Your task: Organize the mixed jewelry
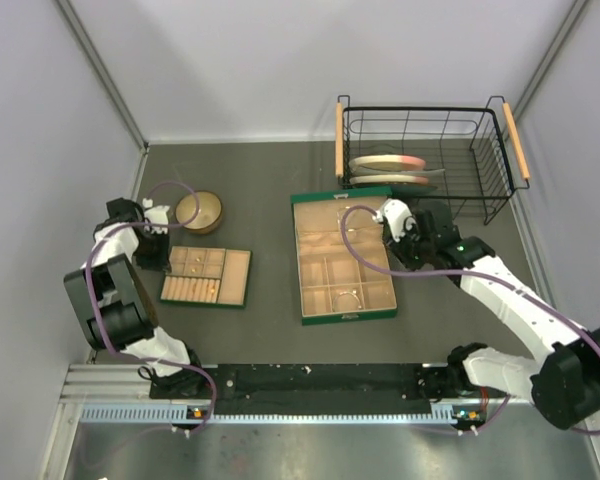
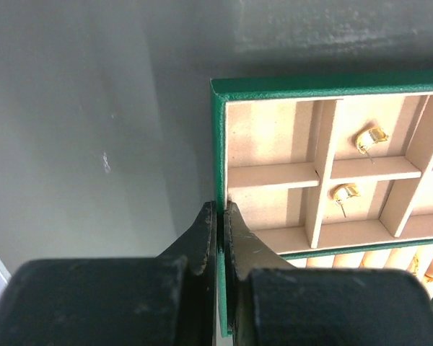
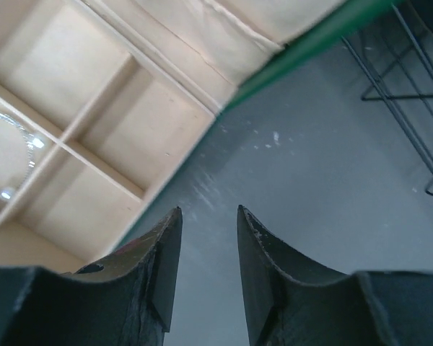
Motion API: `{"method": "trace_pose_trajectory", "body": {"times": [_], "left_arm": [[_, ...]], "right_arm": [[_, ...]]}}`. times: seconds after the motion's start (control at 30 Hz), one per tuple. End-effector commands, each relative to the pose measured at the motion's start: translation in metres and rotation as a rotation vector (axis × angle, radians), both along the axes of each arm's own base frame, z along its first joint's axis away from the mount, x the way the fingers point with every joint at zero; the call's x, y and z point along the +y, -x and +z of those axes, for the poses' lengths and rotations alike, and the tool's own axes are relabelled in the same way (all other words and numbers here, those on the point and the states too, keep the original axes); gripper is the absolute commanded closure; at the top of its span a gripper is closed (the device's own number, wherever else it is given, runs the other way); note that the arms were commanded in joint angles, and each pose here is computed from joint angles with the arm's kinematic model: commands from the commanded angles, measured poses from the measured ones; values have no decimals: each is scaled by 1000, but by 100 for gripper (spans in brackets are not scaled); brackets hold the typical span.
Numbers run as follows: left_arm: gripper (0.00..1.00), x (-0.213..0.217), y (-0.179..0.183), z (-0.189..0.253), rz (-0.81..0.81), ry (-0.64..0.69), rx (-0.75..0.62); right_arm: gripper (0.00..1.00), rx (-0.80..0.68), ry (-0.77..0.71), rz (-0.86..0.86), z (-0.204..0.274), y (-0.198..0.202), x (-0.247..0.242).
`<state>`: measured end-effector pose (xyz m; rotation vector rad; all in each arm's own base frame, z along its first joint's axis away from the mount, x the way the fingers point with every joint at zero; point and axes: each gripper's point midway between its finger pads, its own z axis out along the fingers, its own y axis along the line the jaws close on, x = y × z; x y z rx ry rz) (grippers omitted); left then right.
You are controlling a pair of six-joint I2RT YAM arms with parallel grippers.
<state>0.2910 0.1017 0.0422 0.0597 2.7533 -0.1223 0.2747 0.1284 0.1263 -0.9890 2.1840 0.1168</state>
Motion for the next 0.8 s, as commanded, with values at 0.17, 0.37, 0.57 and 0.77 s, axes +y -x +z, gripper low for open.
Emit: {"method": "trace_pose_trajectory", "body": {"times": [0.17,0.37,0.57,0.77], "left_arm": [[100,-17,7,58,-62,48,-68],[100,-31,8,77,-90,104,-84],[100,-49,9,93,-138,118,-93],[100,-65,8,109,-178,111,-115]], "right_arm": [[61,-58,138,30,-2,10,-45],[61,70,179,129,-44,34,-45],[62,157,150,224,-65,49,-32],[62,167,148,348,-66,66,-1]]}}
